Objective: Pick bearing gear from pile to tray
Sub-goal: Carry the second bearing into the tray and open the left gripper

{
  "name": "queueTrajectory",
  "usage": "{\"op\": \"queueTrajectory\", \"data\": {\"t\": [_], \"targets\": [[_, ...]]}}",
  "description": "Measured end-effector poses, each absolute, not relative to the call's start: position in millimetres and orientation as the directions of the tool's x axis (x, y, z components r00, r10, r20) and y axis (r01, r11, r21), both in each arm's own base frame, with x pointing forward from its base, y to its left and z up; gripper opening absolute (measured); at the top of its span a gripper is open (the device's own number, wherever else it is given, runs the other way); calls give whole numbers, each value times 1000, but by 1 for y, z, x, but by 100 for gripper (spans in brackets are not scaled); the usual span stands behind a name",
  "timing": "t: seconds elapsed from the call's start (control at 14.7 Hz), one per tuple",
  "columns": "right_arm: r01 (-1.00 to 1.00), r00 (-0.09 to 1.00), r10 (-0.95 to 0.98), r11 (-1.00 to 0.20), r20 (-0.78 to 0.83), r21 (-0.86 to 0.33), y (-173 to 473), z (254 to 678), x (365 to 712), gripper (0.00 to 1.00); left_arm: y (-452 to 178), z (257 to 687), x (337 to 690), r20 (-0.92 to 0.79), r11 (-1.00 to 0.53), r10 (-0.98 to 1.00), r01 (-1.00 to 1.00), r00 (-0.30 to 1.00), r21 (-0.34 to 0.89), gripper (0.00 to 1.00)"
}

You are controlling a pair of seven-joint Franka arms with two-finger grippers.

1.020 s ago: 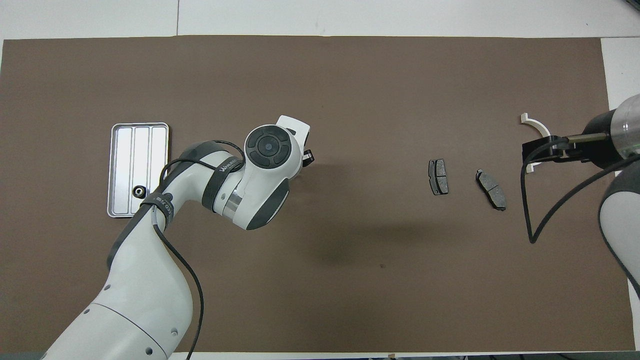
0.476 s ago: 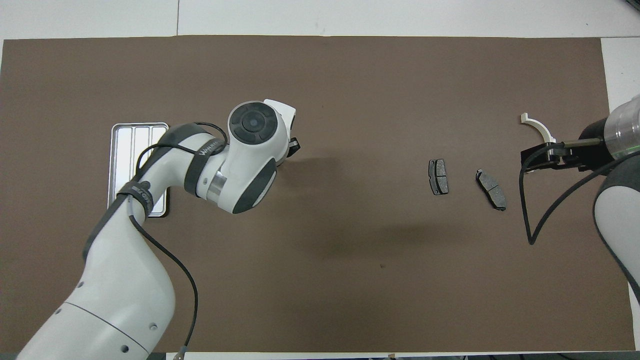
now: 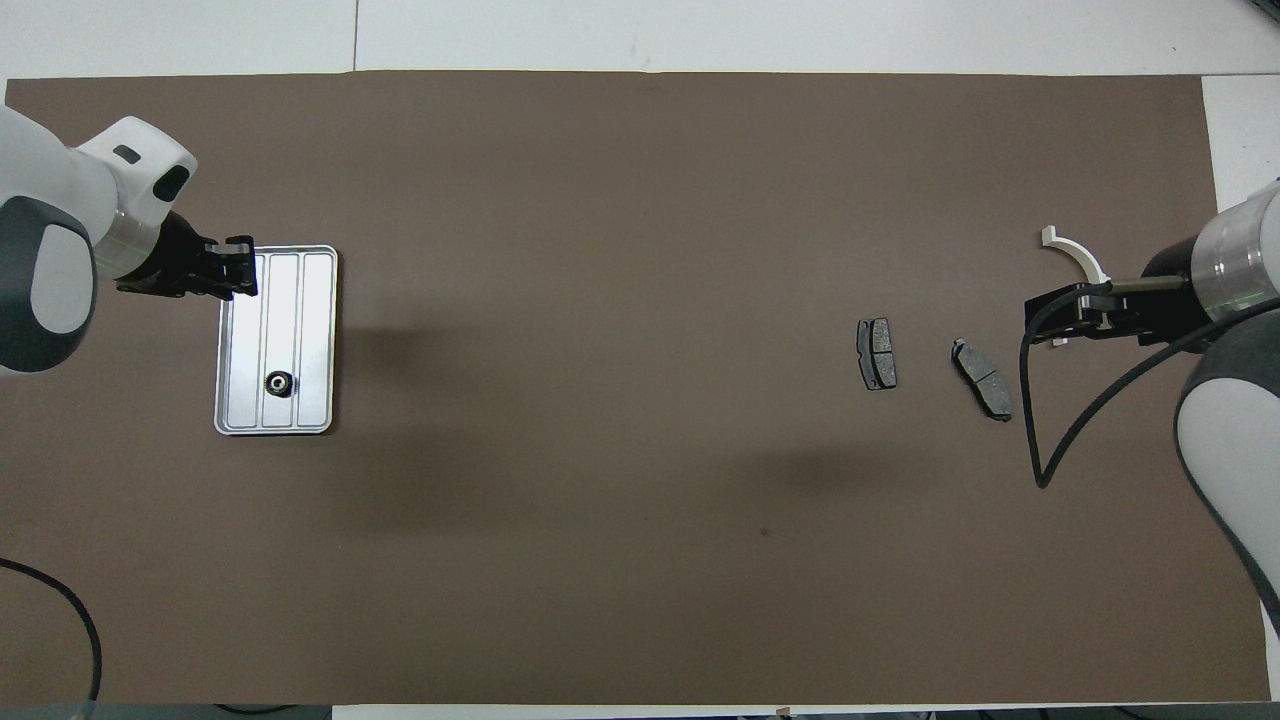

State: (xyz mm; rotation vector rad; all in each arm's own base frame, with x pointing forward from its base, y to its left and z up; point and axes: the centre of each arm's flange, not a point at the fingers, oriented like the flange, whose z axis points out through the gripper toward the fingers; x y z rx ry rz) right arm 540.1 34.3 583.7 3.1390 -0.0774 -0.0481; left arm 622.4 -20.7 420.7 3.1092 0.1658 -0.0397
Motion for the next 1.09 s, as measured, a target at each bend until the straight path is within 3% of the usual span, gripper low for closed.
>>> {"op": "queueTrajectory", "data": {"t": [0.14, 0.27, 1.09], "targets": [[-50, 998, -50, -999, -30, -4, 35, 584, 540, 100, -23, 375, 610, -12, -995, 97, 97, 995, 28, 24], [-50, 998, -50, -999, -30, -6, 35, 584, 540, 100, -30, 356, 602, -6, -996, 87, 87, 996, 30, 24], [-51, 998, -51, -999, -27, -7, 35, 585, 540, 100, -2, 322, 603, 39, -994, 104, 103, 994, 31, 24]]}}
